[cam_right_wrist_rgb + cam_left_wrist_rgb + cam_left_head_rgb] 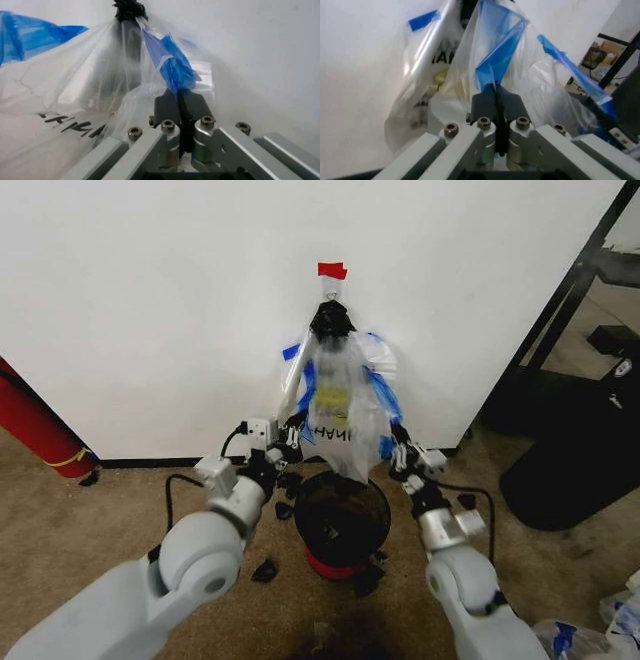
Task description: Pick up the garbage bag from the wall and place it over the trash bin.
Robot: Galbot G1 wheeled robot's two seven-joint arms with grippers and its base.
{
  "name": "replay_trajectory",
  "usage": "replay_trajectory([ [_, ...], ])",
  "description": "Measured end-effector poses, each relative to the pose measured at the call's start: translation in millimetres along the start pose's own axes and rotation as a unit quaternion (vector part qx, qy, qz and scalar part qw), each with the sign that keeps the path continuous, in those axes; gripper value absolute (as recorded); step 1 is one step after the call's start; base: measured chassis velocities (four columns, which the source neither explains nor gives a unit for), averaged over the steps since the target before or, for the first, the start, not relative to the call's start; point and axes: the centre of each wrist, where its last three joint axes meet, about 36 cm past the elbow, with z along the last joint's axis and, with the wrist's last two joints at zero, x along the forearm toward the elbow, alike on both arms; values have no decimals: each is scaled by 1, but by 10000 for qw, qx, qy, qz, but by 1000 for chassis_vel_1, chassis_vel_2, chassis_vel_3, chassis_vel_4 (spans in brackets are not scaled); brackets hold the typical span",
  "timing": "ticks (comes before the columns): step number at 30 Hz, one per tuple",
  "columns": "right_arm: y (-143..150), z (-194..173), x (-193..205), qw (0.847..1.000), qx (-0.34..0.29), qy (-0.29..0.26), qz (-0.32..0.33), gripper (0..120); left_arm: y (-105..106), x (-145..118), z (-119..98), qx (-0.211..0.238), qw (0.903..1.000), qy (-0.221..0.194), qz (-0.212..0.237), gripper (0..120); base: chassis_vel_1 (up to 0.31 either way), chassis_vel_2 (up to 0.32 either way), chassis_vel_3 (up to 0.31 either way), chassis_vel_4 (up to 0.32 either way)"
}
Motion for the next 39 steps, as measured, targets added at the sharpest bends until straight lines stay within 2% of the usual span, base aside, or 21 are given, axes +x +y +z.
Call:
replay_trajectory([
  [1, 0, 0, 0, 10000, 0, 0, 0, 0, 0, 0, 0, 0, 10000, 0, 0, 0, 0, 0, 0, 0],
  [7, 10, -13, 32, 10000, 30, -35, 23, 0, -8, 38, 8, 80, 9999, 142, -7, 0, 0, 0, 0, 0],
  [15, 21, -15, 58, 10000, 89, -15, 28, 0, -17, 64, 11, 86, 9999, 110, -53, 0, 0, 0, 0, 0],
  [22, 28, -8, 70, 9999, 129, -32, 35, 0, -22, 77, 21, 39, 9999, 127, -81, 0, 0, 0, 0, 0],
  [25, 31, -9, 74, 9999, 149, -23, 43, 0, -23, 80, 31, 79, 9995, 176, -254, 0, 0, 0, 0, 0],
  [39, 57, -62, 96, 9998, 15, -169, 60, 0, -25, 103, 43, 277, 9960, 568, -629, 0, 0, 0, 0, 0],
])
